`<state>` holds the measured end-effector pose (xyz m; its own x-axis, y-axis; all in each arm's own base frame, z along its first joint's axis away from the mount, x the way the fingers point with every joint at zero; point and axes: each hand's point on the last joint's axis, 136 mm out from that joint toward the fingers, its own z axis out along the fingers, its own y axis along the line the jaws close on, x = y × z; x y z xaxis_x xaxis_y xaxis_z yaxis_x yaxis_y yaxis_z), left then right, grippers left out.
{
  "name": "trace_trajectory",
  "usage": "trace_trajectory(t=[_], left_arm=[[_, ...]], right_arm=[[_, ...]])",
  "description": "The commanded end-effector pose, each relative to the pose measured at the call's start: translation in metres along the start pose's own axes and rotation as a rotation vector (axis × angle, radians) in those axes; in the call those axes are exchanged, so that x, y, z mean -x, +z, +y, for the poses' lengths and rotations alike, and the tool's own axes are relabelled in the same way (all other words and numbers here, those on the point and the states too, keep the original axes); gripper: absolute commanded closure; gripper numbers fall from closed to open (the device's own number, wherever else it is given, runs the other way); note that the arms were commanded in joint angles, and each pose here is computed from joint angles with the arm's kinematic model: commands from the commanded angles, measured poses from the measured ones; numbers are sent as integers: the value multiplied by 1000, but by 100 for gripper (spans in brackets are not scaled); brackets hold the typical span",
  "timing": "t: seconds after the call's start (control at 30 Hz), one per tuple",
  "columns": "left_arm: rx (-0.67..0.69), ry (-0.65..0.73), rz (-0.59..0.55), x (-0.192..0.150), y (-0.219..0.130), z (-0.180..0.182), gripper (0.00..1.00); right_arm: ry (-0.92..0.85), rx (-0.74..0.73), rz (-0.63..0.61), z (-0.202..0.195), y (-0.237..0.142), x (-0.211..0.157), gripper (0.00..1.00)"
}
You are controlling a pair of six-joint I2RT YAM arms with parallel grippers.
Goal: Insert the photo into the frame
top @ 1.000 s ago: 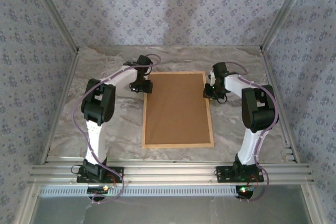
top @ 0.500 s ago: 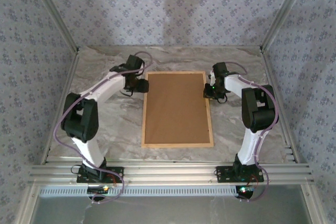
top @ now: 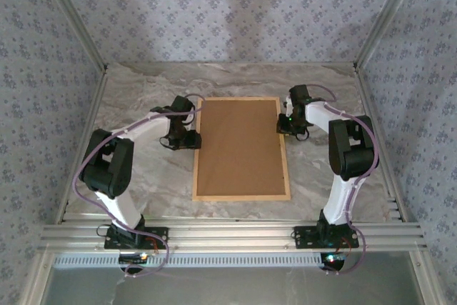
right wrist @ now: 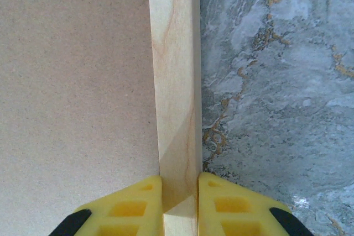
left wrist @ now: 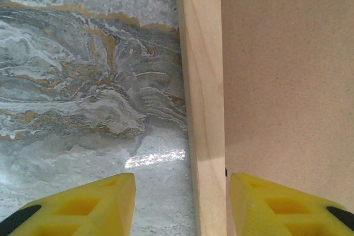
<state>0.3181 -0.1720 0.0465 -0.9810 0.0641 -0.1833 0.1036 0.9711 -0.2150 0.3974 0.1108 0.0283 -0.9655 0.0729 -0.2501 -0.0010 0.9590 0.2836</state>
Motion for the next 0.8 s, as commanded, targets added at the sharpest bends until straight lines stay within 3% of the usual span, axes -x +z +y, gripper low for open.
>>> trace_trajectory(t=[0.0,0.77], left_arm=[[-21,1,21,-6,3,-5,52],[-5,13,95,-21,30,-2,52]], right_arm=[[-8,-29,50,-9,14,-13,81],[-10,-35,52,-10,15,-14,81]])
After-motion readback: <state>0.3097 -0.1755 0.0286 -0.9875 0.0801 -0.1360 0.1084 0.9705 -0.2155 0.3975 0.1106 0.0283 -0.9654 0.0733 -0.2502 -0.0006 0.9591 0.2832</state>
